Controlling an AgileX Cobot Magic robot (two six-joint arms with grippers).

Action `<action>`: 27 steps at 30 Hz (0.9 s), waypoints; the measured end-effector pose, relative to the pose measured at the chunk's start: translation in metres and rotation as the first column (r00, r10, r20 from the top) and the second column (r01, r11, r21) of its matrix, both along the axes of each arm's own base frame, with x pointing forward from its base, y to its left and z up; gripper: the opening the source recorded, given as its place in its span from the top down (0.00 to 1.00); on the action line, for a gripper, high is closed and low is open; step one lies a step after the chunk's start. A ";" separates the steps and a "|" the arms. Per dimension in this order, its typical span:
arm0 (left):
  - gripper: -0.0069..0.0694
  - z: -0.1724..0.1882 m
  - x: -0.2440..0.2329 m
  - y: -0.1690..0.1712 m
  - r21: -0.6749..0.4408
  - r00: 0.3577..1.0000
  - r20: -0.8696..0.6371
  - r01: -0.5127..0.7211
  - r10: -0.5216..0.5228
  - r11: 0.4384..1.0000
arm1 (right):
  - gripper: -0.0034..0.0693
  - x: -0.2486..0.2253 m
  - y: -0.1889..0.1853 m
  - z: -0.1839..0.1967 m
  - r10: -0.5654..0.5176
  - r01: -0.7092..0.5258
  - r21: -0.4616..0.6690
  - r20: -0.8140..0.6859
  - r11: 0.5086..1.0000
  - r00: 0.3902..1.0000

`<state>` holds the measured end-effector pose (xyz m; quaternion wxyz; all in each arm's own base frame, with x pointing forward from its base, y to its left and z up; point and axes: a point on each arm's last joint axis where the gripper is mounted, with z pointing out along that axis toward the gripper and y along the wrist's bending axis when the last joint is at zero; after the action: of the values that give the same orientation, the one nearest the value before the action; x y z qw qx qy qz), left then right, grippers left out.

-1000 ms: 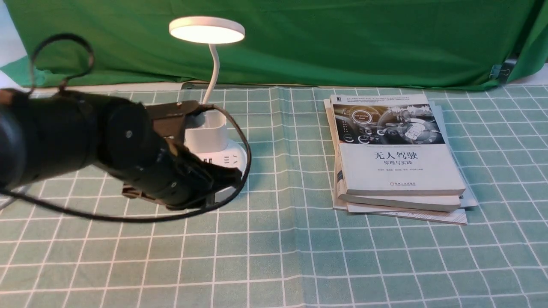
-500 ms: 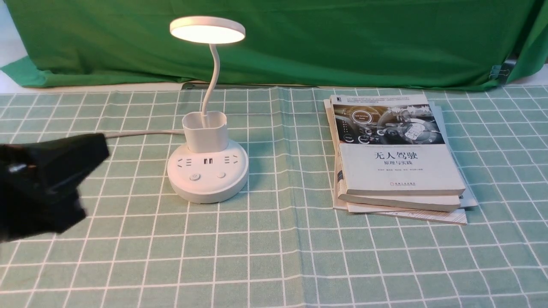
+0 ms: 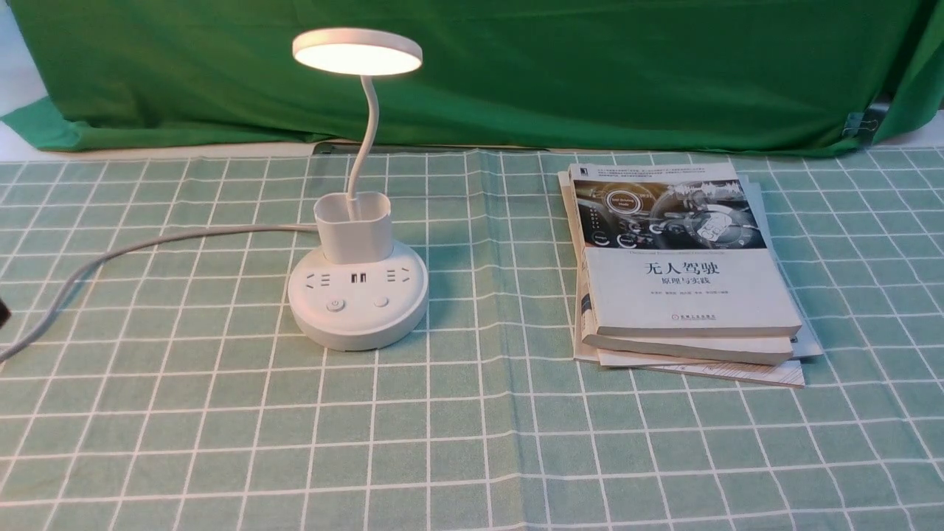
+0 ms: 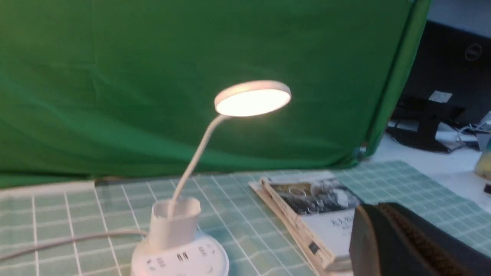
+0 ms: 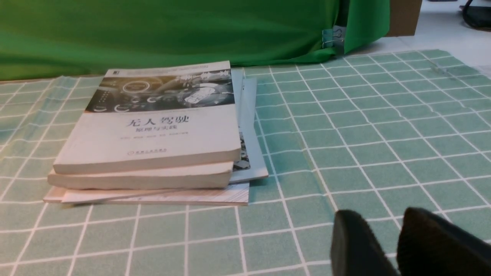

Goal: Turn on the table lamp.

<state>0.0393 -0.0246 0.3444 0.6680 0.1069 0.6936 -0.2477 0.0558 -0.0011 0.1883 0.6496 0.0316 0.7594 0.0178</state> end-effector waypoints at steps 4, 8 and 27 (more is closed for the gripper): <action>0.91 -0.032 -0.004 0.006 0.047 0.998 0.027 -0.049 0.048 0.998 | 0.62 0.000 0.000 0.000 0.000 0.000 0.000 0.000 1.000 1.000; 0.91 -0.067 0.001 0.012 -0.005 0.964 0.161 -0.215 0.213 0.977 | 0.62 0.000 0.000 0.000 0.000 0.000 0.000 0.000 1.000 1.000; 0.91 -0.156 0.016 0.020 0.112 0.889 -0.147 -0.421 0.434 0.900 | 0.62 0.000 0.000 0.000 0.000 0.000 0.000 0.002 1.000 1.000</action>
<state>0.0551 -0.0046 0.1884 0.6406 -0.0440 0.7628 -0.0757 0.0557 -0.0011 0.1884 0.6503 0.0316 0.7588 0.0179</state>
